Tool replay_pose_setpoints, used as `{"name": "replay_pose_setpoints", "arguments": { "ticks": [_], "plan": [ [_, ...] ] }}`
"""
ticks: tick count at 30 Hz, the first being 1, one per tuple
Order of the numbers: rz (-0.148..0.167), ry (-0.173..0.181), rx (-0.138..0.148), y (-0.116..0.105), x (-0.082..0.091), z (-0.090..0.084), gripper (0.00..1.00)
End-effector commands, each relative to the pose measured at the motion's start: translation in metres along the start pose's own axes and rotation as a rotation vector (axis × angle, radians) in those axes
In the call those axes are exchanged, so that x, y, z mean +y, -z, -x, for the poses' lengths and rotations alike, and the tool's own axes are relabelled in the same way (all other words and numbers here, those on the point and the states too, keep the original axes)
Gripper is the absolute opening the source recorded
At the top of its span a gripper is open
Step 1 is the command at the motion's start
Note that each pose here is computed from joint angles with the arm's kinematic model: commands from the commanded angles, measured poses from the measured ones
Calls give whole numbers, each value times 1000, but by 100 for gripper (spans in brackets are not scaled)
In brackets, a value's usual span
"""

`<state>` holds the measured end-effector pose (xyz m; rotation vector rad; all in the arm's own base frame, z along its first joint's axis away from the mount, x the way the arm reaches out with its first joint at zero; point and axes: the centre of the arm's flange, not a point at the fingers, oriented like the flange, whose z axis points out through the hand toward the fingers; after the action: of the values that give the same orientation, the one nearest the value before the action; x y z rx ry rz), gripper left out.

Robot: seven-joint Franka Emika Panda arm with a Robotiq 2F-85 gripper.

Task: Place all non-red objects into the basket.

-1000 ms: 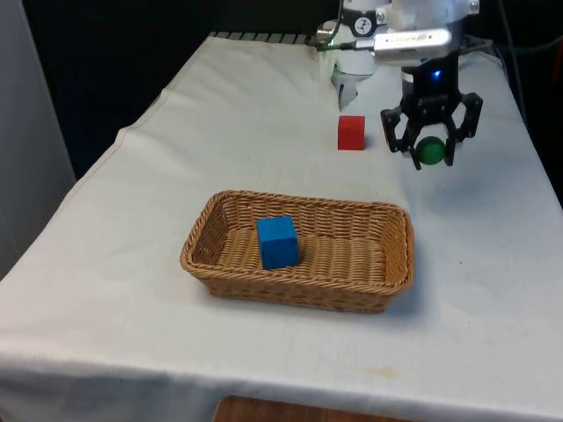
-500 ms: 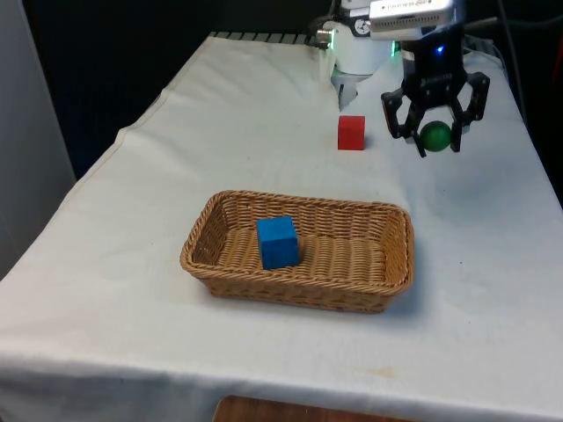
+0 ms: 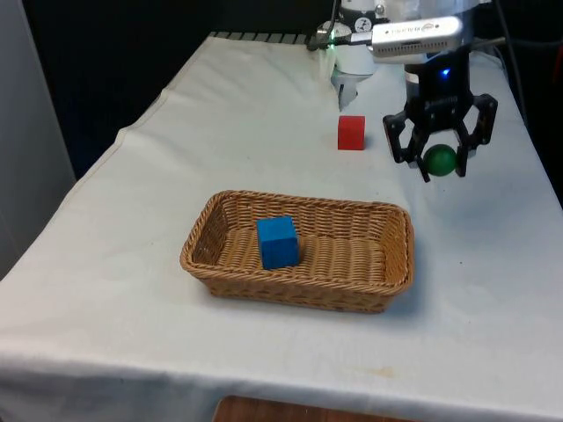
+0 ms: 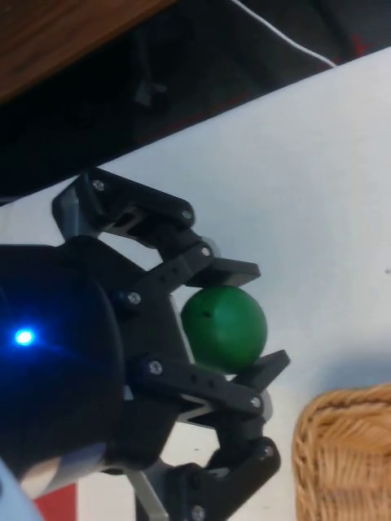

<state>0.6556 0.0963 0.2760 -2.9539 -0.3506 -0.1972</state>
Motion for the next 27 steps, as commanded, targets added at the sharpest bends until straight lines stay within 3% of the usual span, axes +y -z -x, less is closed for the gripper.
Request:
{"name": "replay_pose_setpoints", "arguments": {
  "ticks": [1, 15, 27],
  "plan": [
    [-5, -1, -7, -2, 2, -5, 0],
    [19, 3, 4, -20, 18, -41, 0],
    [40, -1, -14, -35, 62, -54, 0]
  ]
}}
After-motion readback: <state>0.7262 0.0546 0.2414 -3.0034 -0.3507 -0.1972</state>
